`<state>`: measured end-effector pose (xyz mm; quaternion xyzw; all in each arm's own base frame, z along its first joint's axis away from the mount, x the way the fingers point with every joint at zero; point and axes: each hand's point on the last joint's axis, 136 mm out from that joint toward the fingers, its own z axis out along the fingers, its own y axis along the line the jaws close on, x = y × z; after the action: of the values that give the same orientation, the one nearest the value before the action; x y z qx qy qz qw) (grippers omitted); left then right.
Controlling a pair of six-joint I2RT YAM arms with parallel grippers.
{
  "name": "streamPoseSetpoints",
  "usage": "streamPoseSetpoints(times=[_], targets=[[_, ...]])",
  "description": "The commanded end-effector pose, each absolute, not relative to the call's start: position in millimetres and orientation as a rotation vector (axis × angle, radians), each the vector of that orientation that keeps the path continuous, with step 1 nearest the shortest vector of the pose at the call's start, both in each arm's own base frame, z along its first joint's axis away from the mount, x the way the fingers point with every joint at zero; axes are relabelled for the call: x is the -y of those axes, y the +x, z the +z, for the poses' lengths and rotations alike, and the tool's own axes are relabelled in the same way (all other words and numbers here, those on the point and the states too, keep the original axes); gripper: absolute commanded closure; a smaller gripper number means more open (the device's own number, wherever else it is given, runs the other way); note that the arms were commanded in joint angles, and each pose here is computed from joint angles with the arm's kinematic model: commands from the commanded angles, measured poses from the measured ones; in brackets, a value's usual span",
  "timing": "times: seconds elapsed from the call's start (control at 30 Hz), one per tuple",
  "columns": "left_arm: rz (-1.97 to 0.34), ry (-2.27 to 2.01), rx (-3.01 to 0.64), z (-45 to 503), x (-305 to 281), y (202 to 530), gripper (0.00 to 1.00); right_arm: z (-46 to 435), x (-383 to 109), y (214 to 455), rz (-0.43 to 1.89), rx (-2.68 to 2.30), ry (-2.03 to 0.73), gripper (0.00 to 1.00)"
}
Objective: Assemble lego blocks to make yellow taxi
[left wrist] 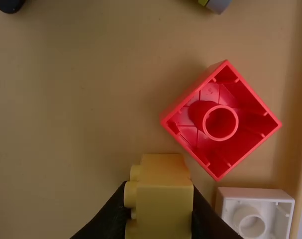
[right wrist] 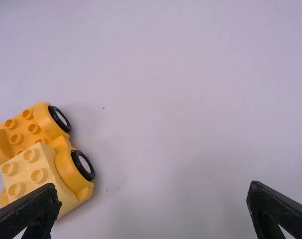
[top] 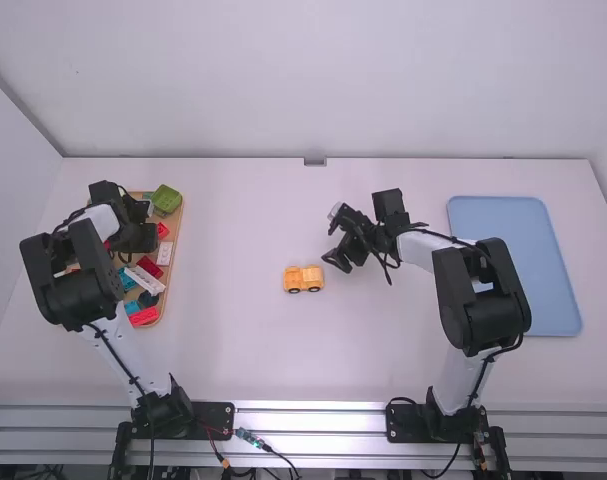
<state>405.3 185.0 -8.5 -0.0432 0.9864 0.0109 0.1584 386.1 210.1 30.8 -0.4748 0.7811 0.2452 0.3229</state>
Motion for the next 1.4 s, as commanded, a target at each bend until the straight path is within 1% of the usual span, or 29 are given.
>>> streamPoseSetpoints(times=[0.0,0.17,0.33,0.47,0.53,0.6,0.63,0.7,0.8,0.87,0.9,1.0,1.1,1.13,1.27,1.37], targets=[[0.016,-0.117,-2.847,-10,-179,395,0.78,28,-209,385,0.659,-2.066,-1.225,0.01],[0.043,-0.098,-2.810,9,-177,401,0.85,30,-210,387,0.662,-2.058,-1.219,0.01],[0.065,-0.063,-2.765,38,-169,405,0.89,32,-211,389,0.676,-2.073,-1.192,0.01],[0.085,0.049,-2.720,67,-147,412,0.91,46,-210,399,0.726,-2.100,-1.117,0.01],[0.110,0.109,-2.705,78,-138,414,0.92,55,-212,399,0.778,-2.085,-1.116,0.01],[0.168,0.240,-2.678,95,-113,420,0.95,74,-214,400,0.878,-2.061,-1.107,0.01],[0.168,0.240,-2.678,95,-113,420,0.95,74,-214,400,0.878,-2.061,-1.107,0.01],[0.250,0.384,-2.633,112,-81,426,0.98,92,-212,402,0.948,-2.053,-1.089,0.01],[0.331,0.522,-2.566,125,-46,431,0.98,107,-211,405,0.999,-2.045,-1.073,0.01],[0.373,0.687,-2.450,137,1,433,0.98,123,-211,405,1.056,-2.040,-1.058,0.01],[0.375,0.698,-2.443,138,3,433,0.98,126,-210,405,1.065,-2.040,-1.055,0.01],[0.414,0.957,-2.228,144,66,421,0.98,142,-209,405,1.145,-2.047,-1.008,0.01],[0.406,1.099,-2.082,146,101,403,0.98,150,-210,403,1.202,-2.009,-1.003,0.01],[0.407,1.161,-2.006,145,116,391,0.98,154,-210,399,1.240,-1.990,-1.001,0.01],[0.388,1.324,-1.813,139,148,356,0.98,162,-213,381,1.342,-1.911,-1.053,0.01],[0.379,1.302,-1.720,142,157,343,0.98,162,-217,367,1.388,-1.895,-1.088,0.01]])
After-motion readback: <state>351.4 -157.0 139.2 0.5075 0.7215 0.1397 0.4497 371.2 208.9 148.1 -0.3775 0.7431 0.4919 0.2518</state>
